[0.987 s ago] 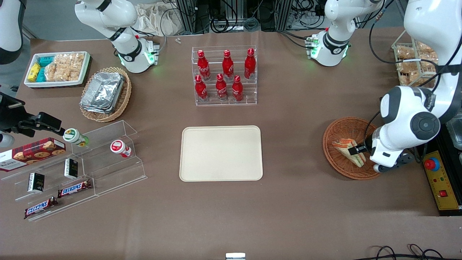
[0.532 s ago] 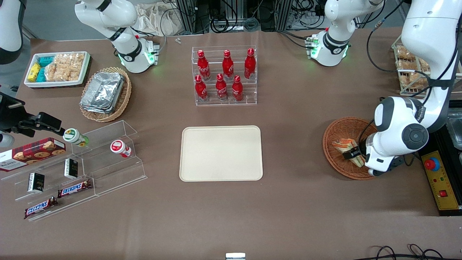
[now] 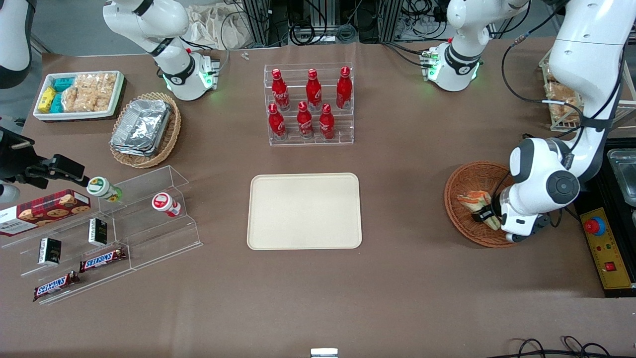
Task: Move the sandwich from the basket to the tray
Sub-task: 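Lift the sandwich out of the basket with the left gripper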
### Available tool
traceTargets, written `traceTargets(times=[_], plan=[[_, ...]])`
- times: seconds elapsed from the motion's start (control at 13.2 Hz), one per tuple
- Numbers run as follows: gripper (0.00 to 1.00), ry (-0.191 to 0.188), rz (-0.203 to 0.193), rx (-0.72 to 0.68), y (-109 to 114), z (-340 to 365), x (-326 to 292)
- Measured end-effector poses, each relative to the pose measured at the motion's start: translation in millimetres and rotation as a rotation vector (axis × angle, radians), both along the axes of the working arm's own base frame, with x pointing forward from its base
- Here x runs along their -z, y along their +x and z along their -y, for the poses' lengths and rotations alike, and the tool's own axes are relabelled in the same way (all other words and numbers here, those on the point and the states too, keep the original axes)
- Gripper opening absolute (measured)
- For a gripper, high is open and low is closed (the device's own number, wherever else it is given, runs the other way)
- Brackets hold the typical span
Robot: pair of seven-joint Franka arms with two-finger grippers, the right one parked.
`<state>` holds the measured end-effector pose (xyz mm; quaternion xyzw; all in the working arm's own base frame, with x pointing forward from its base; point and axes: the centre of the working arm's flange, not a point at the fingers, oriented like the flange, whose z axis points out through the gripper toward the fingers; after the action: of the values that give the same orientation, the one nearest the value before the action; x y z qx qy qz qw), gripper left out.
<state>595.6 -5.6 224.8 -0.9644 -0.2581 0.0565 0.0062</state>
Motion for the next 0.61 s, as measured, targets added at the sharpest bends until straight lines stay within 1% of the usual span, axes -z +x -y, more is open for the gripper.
traceTargets(times=[0.08, 0.15, 0.23, 0.3, 0.38, 0.61], plan=[[0.67, 0.001, 0.0, -0.009, 0, 1, -1], [0.54, 0.004, -0.003, -0.012, 0, 2, -3], [0.43, 0.01, -0.02, -0.011, -1, 2, -9], [0.35, 0.02, -0.045, -0.009, -3, 3, -18], [0.31, 0.032, -0.068, -0.006, -3, 5, -31], [0.31, 0.063, -0.104, 0.014, 4, 25, -98]])
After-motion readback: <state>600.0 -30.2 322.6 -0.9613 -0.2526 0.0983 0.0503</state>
